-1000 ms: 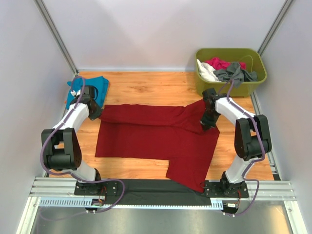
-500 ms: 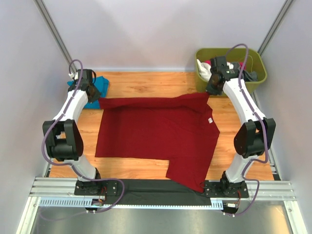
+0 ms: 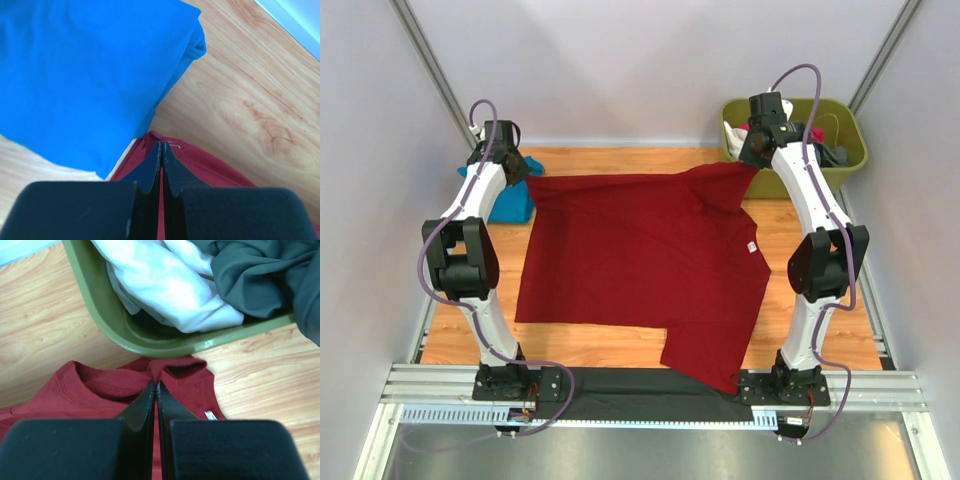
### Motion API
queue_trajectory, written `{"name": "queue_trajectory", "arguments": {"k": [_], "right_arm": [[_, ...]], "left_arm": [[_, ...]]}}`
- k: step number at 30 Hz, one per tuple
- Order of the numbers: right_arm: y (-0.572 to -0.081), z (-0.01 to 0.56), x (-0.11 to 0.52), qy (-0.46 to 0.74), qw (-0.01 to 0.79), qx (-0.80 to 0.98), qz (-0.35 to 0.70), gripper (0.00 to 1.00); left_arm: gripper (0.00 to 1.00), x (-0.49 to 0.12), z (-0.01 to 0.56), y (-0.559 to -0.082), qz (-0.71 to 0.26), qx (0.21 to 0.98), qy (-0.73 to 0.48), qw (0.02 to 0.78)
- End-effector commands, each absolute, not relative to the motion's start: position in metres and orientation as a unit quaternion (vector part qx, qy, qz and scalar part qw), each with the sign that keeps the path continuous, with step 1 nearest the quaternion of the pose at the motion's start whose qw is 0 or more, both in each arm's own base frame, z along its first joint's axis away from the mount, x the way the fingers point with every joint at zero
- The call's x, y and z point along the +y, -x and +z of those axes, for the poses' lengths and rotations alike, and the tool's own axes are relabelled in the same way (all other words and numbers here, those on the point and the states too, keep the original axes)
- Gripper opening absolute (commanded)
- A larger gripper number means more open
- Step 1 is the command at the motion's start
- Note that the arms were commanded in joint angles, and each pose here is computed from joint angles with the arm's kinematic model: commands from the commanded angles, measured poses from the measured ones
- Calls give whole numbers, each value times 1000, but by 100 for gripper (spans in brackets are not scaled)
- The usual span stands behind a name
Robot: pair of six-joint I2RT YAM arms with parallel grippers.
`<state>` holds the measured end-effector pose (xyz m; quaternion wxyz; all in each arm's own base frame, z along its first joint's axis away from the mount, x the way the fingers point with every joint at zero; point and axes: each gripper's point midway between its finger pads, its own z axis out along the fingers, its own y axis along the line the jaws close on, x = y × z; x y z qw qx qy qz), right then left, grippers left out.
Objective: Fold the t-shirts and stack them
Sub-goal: Fold the tshirt
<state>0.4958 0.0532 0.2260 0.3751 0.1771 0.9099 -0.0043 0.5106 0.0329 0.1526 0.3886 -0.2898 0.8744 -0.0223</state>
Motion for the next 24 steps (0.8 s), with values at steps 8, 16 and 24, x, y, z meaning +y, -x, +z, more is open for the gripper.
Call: {"name": "queue_trajectory", "arguments": {"k": [8, 16, 24], "right_arm": [[-513, 248, 39, -184, 414, 891, -18, 0], [-519, 243, 39, -186, 411, 892, -12, 0], [-511, 231, 40, -187, 391, 901, -10, 0]], "left_arm": [[0, 41, 183, -556, -22, 858, 235, 456], [0, 33, 191, -588, -55, 850, 213, 480], [0, 33, 170, -575, -45, 863, 211, 457]]}}
